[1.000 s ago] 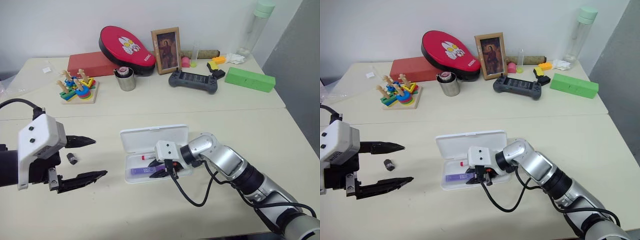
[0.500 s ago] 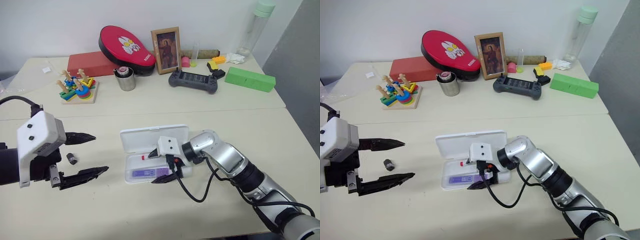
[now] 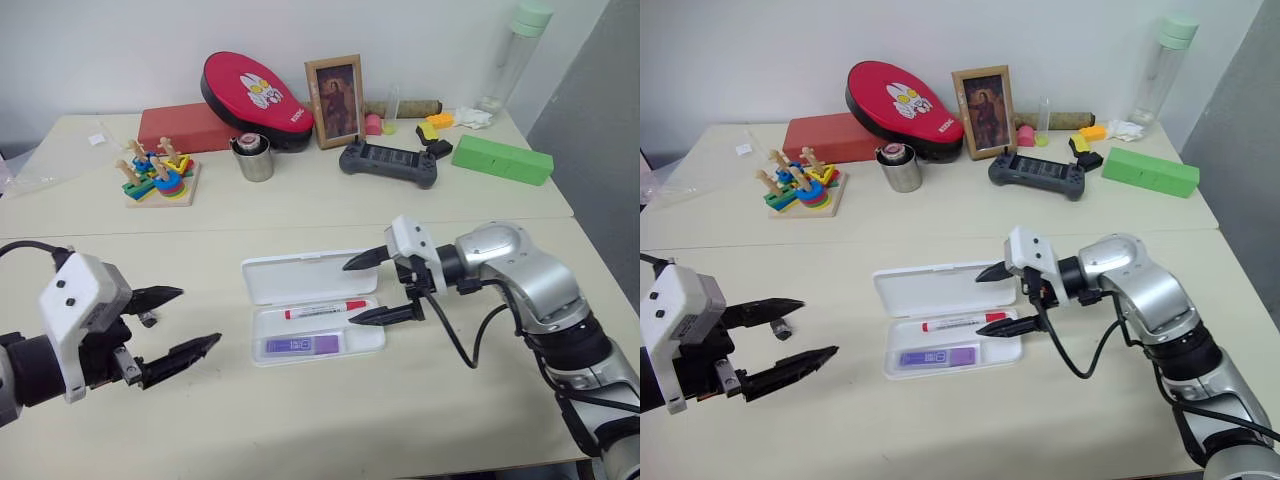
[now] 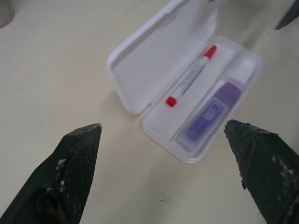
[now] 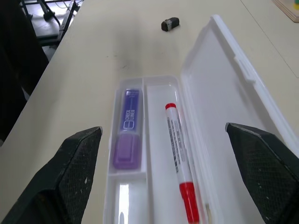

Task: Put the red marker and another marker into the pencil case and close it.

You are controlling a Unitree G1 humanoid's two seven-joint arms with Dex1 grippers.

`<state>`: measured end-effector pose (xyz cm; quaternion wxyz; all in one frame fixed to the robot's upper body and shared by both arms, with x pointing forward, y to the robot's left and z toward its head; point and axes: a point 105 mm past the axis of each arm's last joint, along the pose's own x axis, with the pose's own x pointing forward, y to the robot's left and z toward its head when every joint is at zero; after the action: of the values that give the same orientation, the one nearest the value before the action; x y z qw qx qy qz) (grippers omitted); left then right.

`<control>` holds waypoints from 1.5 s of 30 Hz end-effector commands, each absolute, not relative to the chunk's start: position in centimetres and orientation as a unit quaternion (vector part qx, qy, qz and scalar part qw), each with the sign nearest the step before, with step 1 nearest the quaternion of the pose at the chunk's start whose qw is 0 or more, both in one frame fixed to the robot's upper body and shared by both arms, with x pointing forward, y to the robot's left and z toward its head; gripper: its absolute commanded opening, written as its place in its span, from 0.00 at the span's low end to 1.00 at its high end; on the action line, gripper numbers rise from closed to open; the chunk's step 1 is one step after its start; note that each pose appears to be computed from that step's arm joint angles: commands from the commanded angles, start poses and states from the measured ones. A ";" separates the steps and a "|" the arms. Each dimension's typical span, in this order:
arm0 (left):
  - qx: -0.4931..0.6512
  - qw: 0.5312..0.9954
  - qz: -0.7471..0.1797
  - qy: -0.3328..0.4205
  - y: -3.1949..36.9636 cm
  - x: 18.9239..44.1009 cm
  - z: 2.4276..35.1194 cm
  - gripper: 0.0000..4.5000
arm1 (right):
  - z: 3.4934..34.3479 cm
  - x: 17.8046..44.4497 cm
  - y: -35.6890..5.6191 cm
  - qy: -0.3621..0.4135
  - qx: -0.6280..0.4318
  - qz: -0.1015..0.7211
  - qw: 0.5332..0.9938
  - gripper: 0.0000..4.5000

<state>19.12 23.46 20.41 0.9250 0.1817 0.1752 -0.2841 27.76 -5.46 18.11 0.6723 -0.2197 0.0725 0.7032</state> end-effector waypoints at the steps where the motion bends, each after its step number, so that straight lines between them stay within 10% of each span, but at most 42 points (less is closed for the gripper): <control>1: 0.215 0.950 -0.162 0.157 26.0 20.8 20.5 1.00 | 20.2 27.4 -6.3 0.021 -0.280 0.700 0.657 0.99; 18: 0.089 0.968 0.158 0.175 30.6 23.8 15.6 1.00 | 22.3 27.1 -7.3 -0.028 -0.350 0.704 0.617 0.99; 39: -0.051 0.939 0.252 0.230 31.7 25.4 9.7 1.00 | 22.4 27.3 -7.2 -0.029 -0.349 0.692 0.631 0.99; 45: -0.050 0.937 0.246 0.245 32.0 25.4 9.2 0.76 | 22.4 27.3 -7.2 -0.030 -0.347 0.690 0.634 1.00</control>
<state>25.92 31.10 9.61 0.9441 -0.0550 0.2316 0.2280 27.76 -7.23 21.41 0.6345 -0.3391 -0.0080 0.6945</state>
